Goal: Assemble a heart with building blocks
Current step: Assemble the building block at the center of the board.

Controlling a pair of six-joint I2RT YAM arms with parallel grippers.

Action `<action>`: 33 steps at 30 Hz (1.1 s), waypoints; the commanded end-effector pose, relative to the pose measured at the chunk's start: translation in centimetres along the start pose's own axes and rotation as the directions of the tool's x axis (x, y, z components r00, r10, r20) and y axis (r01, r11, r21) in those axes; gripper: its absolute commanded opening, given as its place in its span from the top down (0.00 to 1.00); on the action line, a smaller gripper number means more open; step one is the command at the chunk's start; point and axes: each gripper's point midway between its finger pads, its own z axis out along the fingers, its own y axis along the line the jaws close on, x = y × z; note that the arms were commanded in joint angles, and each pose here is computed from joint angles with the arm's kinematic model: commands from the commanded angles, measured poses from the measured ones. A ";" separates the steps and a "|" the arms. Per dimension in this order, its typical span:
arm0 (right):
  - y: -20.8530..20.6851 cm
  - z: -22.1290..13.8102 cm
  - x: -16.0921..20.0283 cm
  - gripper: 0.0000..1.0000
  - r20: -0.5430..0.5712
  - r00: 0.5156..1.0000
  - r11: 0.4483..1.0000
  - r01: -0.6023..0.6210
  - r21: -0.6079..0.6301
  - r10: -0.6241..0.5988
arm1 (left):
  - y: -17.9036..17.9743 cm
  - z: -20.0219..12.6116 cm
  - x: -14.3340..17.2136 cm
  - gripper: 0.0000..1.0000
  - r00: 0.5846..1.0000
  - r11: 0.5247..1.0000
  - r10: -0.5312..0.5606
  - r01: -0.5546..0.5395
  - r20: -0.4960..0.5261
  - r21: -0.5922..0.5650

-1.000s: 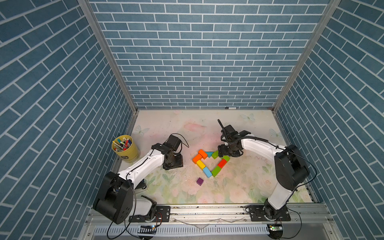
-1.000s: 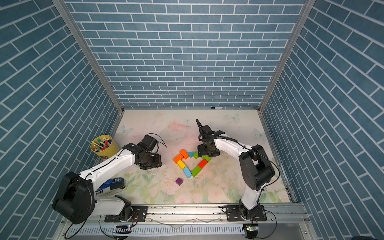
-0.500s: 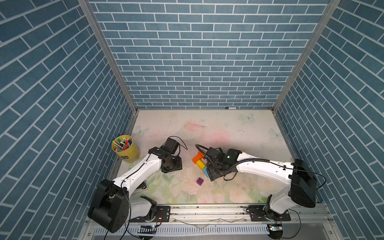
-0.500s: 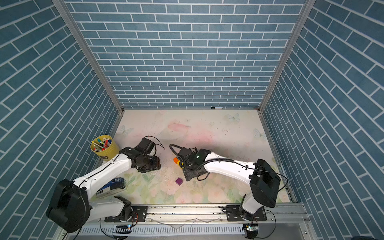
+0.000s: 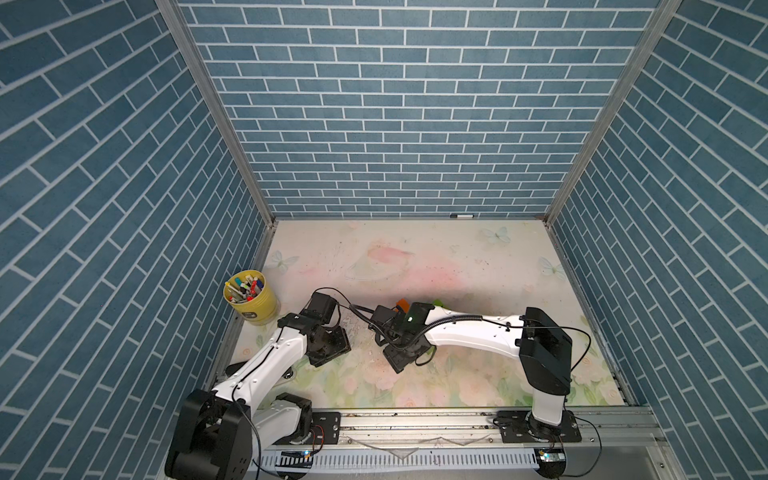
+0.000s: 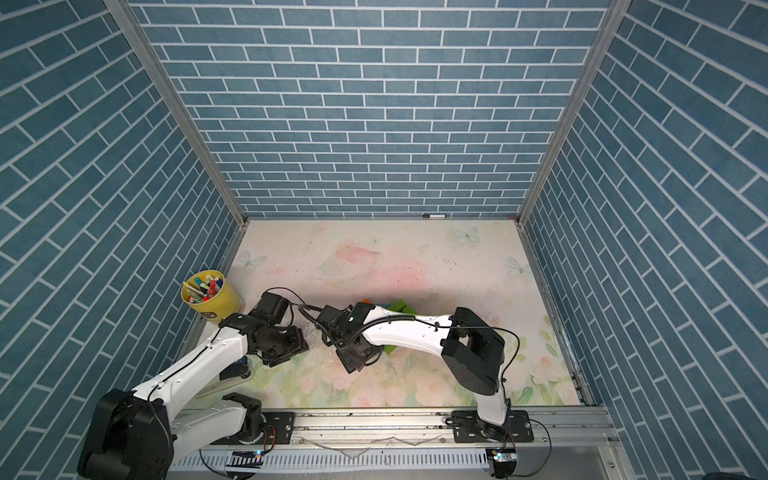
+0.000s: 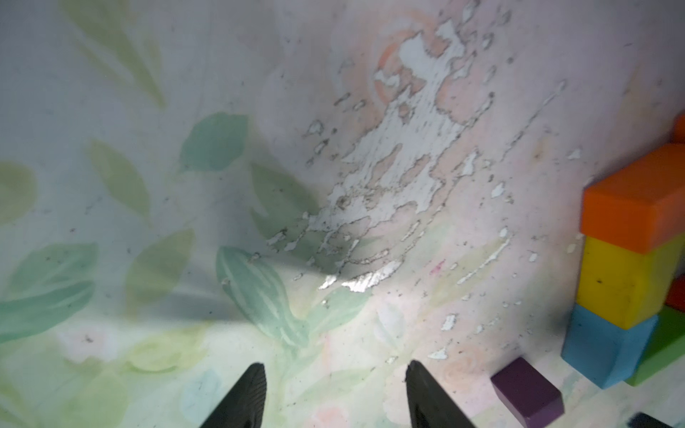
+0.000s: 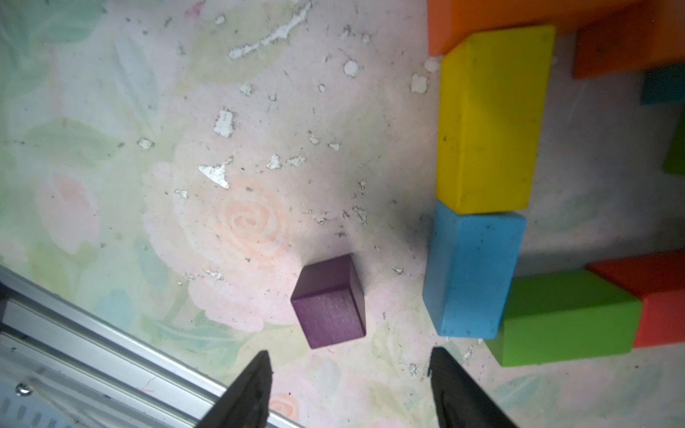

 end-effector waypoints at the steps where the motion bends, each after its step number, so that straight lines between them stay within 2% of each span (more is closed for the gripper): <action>1: -0.4 1.2 0.6 0.37 -0.062 0.997 0.999 0.039 0.035 -0.036 | -0.3 -0.3 -0.2 0.37 1.000 1.000 -0.011 0.011 0.007 0.024; 4: -0.1 1.7 0.5 0.44 -0.073 0.996 0.999 0.047 0.026 -0.045 | -0.4 -0.2 -0.2 0.37 1.000 1.000 -0.009 0.009 0.003 0.027; 11: 0.0 2.2 0.9 0.84 -0.100 0.994 0.999 0.043 0.026 -0.040 | -0.5 -0.2 -0.2 0.38 1.000 0.999 -0.005 0.005 0.001 0.032; 14: -0.7 1.0 1.2 0.90 -0.075 0.997 0.999 0.013 0.043 -0.010 | -0.6 -0.5 -0.3 0.38 1.000 0.999 -0.004 0.004 0.007 0.035; 18: -3.2 -1.1 3.5 0.90 -0.036 0.993 0.989 -0.107 0.099 0.111 | -0.7 -1.0 -0.3 0.38 1.000 0.999 -0.001 0.000 0.025 0.045; 21: -4.2 -1.0 5.2 0.89 -0.039 0.980 0.976 -0.187 0.109 0.193 | -0.9 -1.3 -0.5 0.38 0.999 0.999 0.003 -0.005 0.039 0.054; 26: -4.2 -0.4 4.7 0.88 -0.042 0.978 0.971 -0.197 0.137 0.204 | -1.2 -1.7 -0.8 0.38 0.998 0.998 0.014 -0.018 0.056 0.061; 28: -4.5 -0.3 4.6 0.83 -0.049 0.975 0.965 -0.207 0.162 0.217 | -1.2 -1.8 -0.9 0.38 0.998 0.998 0.018 -0.022 0.060 0.060; 31: -4.7 -0.2 4.7 0.61 -0.051 0.969 0.957 -0.230 0.178 0.243 | -1.2 -1.7 -0.8 0.38 0.998 0.998 0.021 -0.024 0.058 0.065; 33: -4.9 -0.6 4.9 0.53 -0.048 0.965 0.952 -0.245 0.186 0.258 | -1.3 -1.7 -0.8 0.38 0.998 0.997 0.023 -0.027 0.057 0.069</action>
